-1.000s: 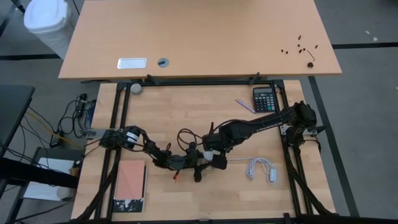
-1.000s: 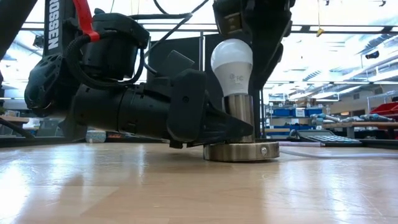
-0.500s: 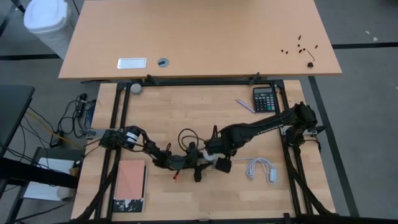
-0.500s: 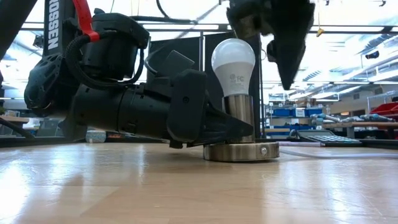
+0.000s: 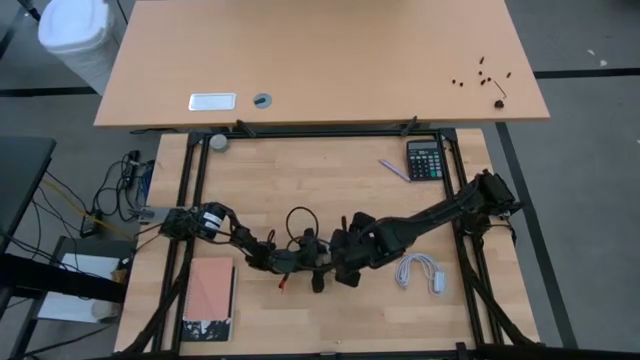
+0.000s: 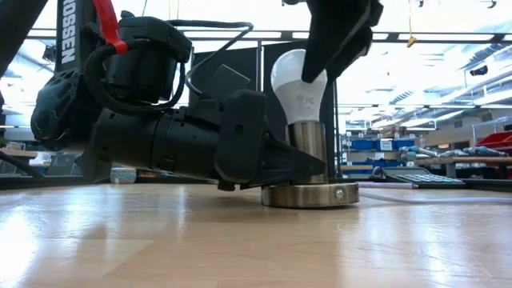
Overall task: Screw lightbulb
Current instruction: Remove the lightbulb from the lamp
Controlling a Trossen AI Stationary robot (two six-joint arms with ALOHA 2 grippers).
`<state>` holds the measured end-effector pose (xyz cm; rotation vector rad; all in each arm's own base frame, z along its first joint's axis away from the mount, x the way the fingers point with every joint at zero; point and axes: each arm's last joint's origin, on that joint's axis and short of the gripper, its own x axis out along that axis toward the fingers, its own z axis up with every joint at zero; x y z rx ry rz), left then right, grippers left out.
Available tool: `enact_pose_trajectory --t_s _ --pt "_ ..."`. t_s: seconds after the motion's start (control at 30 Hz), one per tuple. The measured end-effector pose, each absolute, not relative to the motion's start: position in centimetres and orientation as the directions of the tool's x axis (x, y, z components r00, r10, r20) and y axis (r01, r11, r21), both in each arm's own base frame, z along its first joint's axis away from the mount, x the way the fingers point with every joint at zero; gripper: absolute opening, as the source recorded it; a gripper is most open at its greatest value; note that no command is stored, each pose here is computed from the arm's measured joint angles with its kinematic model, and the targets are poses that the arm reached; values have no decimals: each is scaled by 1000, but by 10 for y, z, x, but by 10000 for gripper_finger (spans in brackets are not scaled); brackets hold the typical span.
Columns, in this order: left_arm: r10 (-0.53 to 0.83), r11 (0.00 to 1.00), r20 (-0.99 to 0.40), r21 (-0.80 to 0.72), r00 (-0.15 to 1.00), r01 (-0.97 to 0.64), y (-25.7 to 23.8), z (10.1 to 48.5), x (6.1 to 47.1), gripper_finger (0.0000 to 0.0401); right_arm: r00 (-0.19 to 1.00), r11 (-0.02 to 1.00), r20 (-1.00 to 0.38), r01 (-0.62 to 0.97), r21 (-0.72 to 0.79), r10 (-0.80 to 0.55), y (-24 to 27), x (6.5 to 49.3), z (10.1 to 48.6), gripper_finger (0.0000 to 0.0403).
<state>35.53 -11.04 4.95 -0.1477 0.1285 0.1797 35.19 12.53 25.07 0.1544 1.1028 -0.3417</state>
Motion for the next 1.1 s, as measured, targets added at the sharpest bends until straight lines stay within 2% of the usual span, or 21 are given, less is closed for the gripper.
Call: enact_pose_trajectory --t_s 0.13,0.27,0.37,0.43,0.53,0.6,0.67,0.77,0.87,1.03,1.1 --pt "171 972 -139 -136 975 -190 -110 50 355 189 365 923 -895 365 -118 -259 119 348 250 295" --pt "175 973 -140 -129 974 -193 -110 49 355 189 235 892 -906 377 -250 -354 105 338 247 293" --pt "173 973 -141 -129 975 -192 -111 49 355 189 115 828 -886 426 -364 -449 95 326 247 290" --pt "172 973 -141 -129 975 -191 -111 49 355 189 90 816 -891 450 -363 -446 94 324 247 290" --pt "171 973 -141 -130 975 -189 -111 49 355 189 109 886 -945 395 -242 -307 104 327 245 292" --pt "171 973 -141 -130 975 -189 -111 49 355 189 178 929 -961 343 -139 -209 116 333 245 293" --pt "170 973 -141 -130 975 -189 -111 49 355 189 279 947 -946 313 -75 -167 127 341 245 294" --pt "170 973 -141 -131 975 -188 -111 49 355 189 391 947 -899 312 -74 -199 135 347 248 294" --pt "168 973 -134 -138 977 -186 -111 50 355 189 417 931 -868 345 -122 -269 133 348 246 291" --pt "167 972 -133 -143 977 -185 -111 50 355 189 375 911 -872 376 -167 -314 124 345 234 289" --pt "166 973 -133 -141 977 -184 -111 50 355 189 312 889 -876 393 -233 -368 117 340 231 289"
